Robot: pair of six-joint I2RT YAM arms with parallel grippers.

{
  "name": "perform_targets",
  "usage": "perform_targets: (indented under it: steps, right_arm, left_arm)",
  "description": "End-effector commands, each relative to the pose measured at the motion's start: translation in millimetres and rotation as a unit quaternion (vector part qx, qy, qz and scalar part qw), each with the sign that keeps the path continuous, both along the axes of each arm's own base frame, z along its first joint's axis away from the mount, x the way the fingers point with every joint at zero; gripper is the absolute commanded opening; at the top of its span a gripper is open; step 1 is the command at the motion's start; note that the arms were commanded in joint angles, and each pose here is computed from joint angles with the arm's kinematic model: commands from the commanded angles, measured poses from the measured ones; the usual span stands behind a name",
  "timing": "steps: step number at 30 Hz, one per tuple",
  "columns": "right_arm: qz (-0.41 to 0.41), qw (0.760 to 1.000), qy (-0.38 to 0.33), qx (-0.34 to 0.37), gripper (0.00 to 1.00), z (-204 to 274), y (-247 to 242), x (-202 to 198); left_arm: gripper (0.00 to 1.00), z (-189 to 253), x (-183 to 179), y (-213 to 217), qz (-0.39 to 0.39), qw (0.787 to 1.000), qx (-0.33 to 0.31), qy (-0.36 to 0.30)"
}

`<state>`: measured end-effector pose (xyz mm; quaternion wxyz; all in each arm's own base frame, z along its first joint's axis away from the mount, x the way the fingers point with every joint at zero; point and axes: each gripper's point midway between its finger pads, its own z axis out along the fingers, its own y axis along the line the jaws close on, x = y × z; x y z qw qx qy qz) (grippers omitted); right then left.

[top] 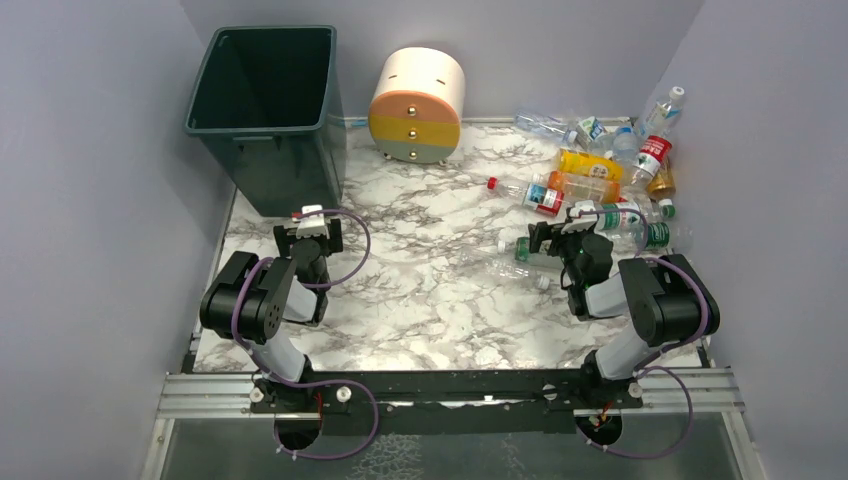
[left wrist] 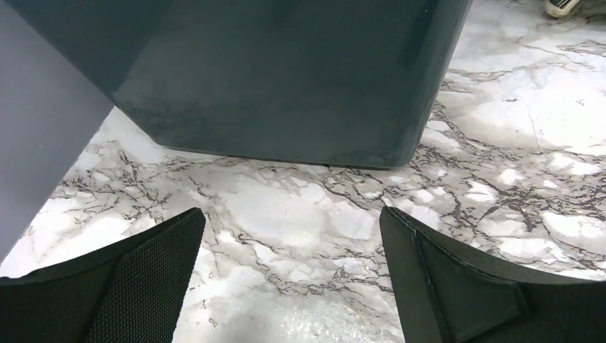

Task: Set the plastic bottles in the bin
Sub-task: Pick up the plastic bottle at the center of the board.

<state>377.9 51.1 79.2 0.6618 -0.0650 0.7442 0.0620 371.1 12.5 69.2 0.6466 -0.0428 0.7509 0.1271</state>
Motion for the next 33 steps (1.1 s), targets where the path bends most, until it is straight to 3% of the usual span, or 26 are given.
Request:
perform_targets:
  steps: [1, 21, 33]
  right_arm:
    - [-0.004, 1.0, -0.01, -0.003, 0.99, 4, -1, 4]
    - [-0.005, 1.0, -0.011, -0.001, 0.99, 5, -1, 3]
    - [0.024, 0.999, -0.047, -0.009, 0.99, 54, 7, -6]
  left_arm:
    - [0.99, 10, 5, 2, 0.006, 1.0, -0.007, -0.021]
    - [0.99, 12, 4, 2, 0.007, 1.0, -0.009, -0.027]
    - [0.99, 63, -4, -13, -0.011, 0.998, 0.0, -0.055]
